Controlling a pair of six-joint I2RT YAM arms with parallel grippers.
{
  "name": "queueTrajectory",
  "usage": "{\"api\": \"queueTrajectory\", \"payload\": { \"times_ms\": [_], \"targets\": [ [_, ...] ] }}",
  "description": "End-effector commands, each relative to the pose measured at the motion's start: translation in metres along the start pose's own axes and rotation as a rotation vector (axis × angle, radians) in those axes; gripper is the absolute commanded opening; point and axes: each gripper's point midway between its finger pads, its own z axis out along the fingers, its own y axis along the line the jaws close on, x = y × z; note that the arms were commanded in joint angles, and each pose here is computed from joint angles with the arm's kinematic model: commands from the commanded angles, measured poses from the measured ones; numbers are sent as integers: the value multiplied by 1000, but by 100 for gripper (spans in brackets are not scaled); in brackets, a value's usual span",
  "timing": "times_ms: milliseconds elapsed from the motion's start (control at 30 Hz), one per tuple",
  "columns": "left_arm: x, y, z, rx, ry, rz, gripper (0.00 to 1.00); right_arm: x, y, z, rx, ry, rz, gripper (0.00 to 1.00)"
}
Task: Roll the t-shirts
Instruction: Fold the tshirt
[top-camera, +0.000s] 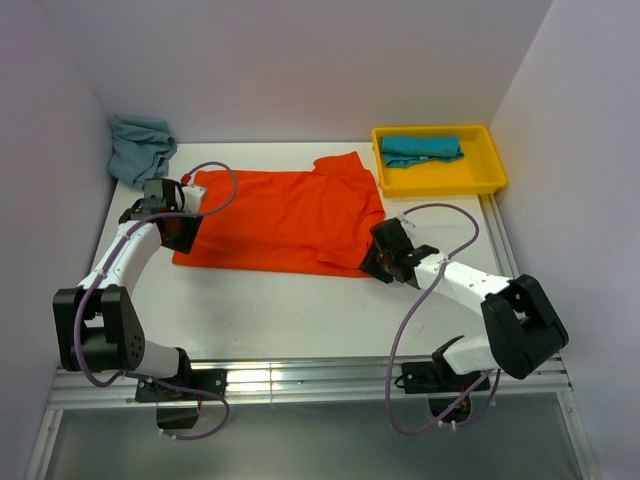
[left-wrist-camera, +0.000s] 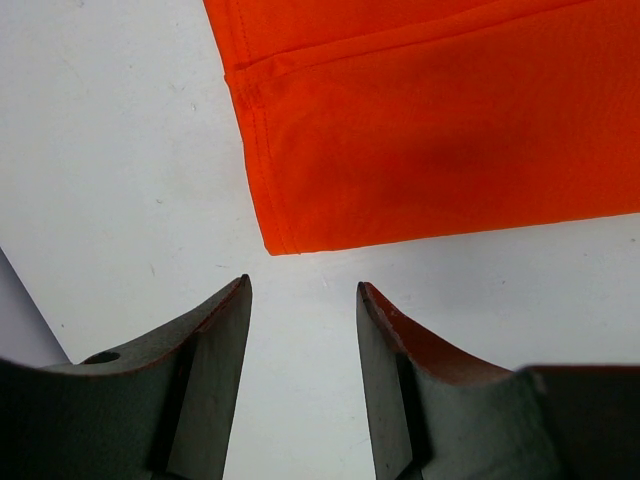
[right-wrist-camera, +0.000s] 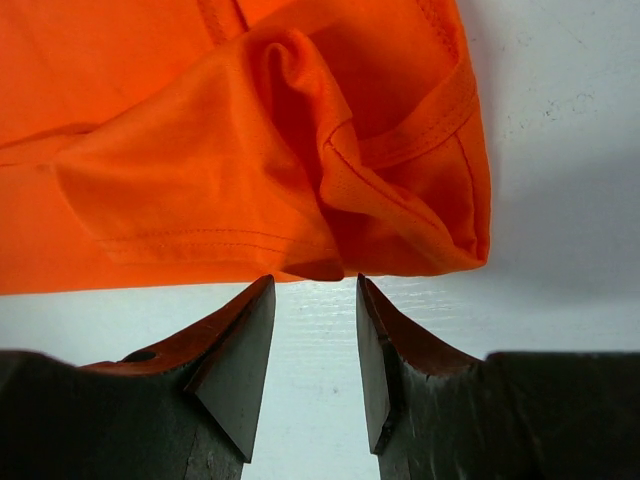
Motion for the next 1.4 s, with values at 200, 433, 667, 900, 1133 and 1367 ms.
{"api": "queueTrajectory", "payload": {
  "times_ms": [200, 433, 667, 900, 1133, 1367],
  "targets": [
    [-13, 1, -10, 5, -39, -7, 52, -19, 20, 2, -37, -51, 11, 38],
    [-12, 0, -6, 9, -30, -10, 51, -29, 27, 6, -41, -55, 11, 5],
    [-10, 0, 0, 9, -13, -7, 51, -56, 45, 10, -56, -70, 8, 0],
    [-7, -1, 8, 15, 11, -3, 51, -79, 50, 24, -63, -73, 25, 0],
    [-6, 1, 13, 13, 26, 13, 50, -98, 56, 49, -60, -59, 49, 0],
    [-4, -1, 18, 22, 42, 24, 50, -107, 69, 76, -81, -30, 82, 0]
  ]
}}
